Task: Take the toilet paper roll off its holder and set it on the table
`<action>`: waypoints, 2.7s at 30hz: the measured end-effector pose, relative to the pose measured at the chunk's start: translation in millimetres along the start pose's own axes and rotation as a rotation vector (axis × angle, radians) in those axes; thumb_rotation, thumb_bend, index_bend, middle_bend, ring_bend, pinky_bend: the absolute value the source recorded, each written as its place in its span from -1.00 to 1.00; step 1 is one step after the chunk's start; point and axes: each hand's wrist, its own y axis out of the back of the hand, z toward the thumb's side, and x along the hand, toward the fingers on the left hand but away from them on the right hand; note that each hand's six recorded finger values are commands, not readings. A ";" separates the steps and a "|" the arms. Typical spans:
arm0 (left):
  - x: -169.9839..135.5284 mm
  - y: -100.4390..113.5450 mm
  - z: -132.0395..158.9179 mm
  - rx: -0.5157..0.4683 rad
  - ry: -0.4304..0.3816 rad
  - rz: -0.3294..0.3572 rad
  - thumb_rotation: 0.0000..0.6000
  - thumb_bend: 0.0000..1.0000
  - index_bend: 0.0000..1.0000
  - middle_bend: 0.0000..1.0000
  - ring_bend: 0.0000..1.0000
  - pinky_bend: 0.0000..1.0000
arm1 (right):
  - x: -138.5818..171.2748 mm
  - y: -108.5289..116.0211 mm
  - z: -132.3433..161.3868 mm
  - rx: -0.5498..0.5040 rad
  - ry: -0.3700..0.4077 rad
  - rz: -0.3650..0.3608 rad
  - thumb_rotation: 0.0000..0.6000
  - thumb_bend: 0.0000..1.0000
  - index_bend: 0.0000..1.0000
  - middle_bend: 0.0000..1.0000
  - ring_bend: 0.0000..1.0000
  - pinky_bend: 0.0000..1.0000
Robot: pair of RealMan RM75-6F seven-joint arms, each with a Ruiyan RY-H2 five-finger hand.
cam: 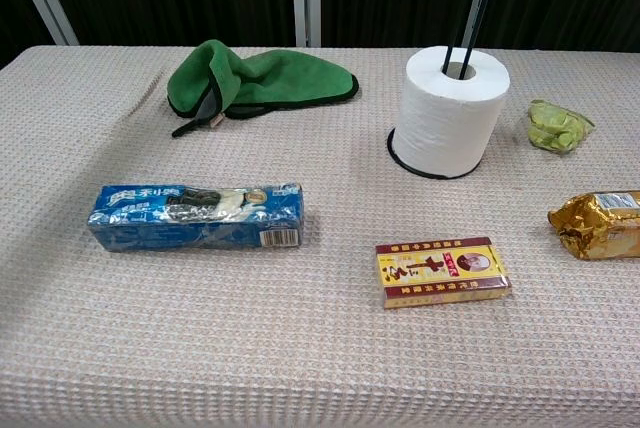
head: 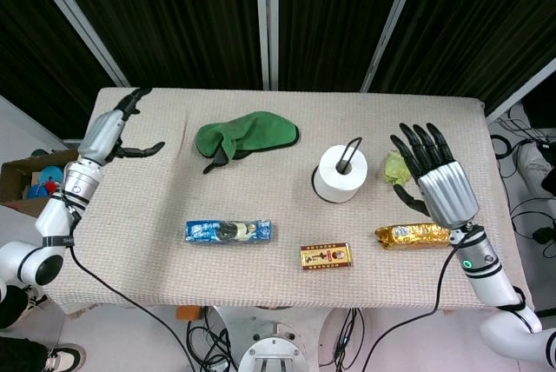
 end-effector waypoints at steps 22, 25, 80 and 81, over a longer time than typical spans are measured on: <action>-9.1 -2.8 -4.7 0.143 -0.011 0.005 0.47 -0.61 -0.87 -0.83 -0.84 -0.55 | 4.6 -17.6 -16.5 -0.069 -0.089 0.052 1.00 -0.73 -1.00 -1.00 -1.00 -1.00; -16.1 0.3 -10.0 0.297 -0.022 0.038 0.44 -0.66 -0.85 -0.82 -0.84 -0.56 | 6.2 -30.4 -29.4 -0.110 -0.180 0.124 1.00 -0.79 -1.00 -1.00 -1.00 -1.00; -168.1 -25.5 -74.9 0.690 0.088 0.159 -0.41 -0.81 -0.85 -0.85 -0.86 -0.58 | -56.7 -167.9 2.0 -0.940 -0.422 0.375 1.00 -0.59 -0.25 -0.36 -0.47 -0.31; -168.5 -25.7 -74.5 0.690 0.087 0.159 -0.41 -0.81 -0.85 -0.85 -0.86 -0.58 | -57.4 -165.7 2.7 -0.943 -0.413 0.366 1.00 -0.59 -0.25 -0.36 -0.47 -0.32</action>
